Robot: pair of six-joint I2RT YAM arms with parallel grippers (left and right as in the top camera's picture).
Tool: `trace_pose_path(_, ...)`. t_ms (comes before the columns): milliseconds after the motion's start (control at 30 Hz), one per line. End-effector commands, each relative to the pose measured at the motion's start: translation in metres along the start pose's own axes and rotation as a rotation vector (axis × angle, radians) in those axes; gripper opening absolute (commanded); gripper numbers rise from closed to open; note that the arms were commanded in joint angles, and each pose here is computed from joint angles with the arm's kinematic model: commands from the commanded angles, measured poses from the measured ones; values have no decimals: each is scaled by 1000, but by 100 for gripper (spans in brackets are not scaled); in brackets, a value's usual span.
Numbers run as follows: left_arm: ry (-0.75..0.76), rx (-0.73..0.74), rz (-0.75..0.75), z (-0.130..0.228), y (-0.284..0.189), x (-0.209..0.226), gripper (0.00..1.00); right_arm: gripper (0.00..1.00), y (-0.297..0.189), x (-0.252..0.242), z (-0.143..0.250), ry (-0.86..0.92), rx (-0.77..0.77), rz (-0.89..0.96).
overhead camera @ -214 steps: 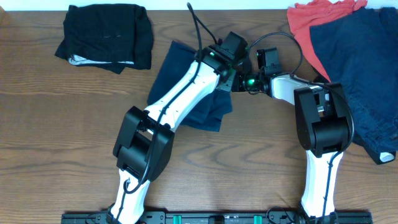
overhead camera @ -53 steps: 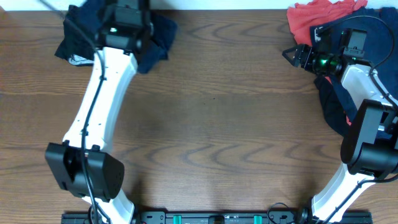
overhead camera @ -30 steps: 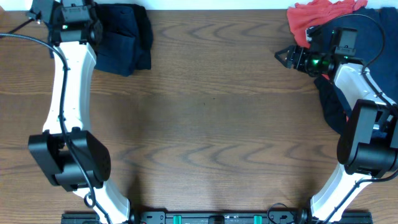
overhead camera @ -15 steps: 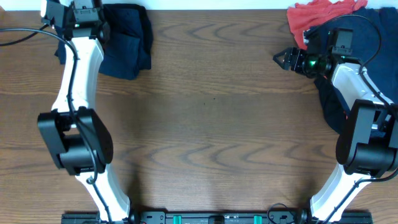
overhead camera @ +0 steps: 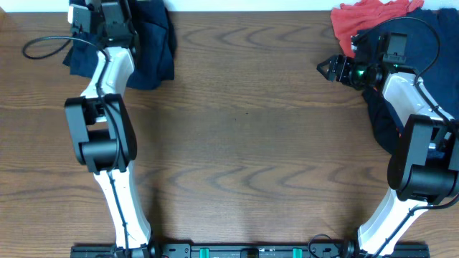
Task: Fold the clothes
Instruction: 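Place the pants on the black garment stack and press down with left gripper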
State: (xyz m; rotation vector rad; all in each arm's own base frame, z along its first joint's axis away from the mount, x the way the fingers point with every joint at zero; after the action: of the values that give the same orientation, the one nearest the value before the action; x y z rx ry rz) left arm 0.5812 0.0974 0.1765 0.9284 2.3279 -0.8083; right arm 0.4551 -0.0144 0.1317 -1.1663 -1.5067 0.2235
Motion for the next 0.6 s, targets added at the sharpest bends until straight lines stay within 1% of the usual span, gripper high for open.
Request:
trace_pose_path(0, 39, -37, 29, 3, 12, 4, 98, 79, 6, -3, 3, -13, 10, 15)
trace_pose_path(67, 119, -64, 99, -2, 11, -8, 98, 79, 6, -3, 3, -13, 8, 21)
trace_pose_path(167, 291, -134, 235, -15, 1, -34, 98, 79, 6, -3, 2, -17, 1, 25)
trace_pose_path(200, 331, -158, 255, -20, -3, -40, 98, 79, 6, -3, 1, -18, -1, 24)
trace_pose_path(233, 371, -179, 265, -25, -7, -46, 98, 78, 6, -3, 1, -20, -3, 23)
trace_pose_path(367, 416, -195, 268, -43, -21, -57, 98, 78, 6, -2, 0, -26, -10, 20)
trace_pose_path(533, 508, -162, 237, -71, -49, -70, 98, 78, 4, 4, -6, -86, -36, -13)
trace_pose_path(567, 537, -146, 226, -77, -58, -72, 98, 79, 1, 8, -8, -107, -47, -25)
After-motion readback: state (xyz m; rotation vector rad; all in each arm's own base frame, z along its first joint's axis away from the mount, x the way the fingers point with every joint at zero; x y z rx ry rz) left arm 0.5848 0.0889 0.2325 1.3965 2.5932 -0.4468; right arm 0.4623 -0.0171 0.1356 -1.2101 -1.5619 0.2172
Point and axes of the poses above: each gripper's point midway between its finger pads, its own y axis out along the fingers, its own x axis along the line the jaws close on, z = x × y, the point moved 8 cm from there along -y, back along the fingers, and after that the axes turned 13 degrees about y, right-handed, at the moved point
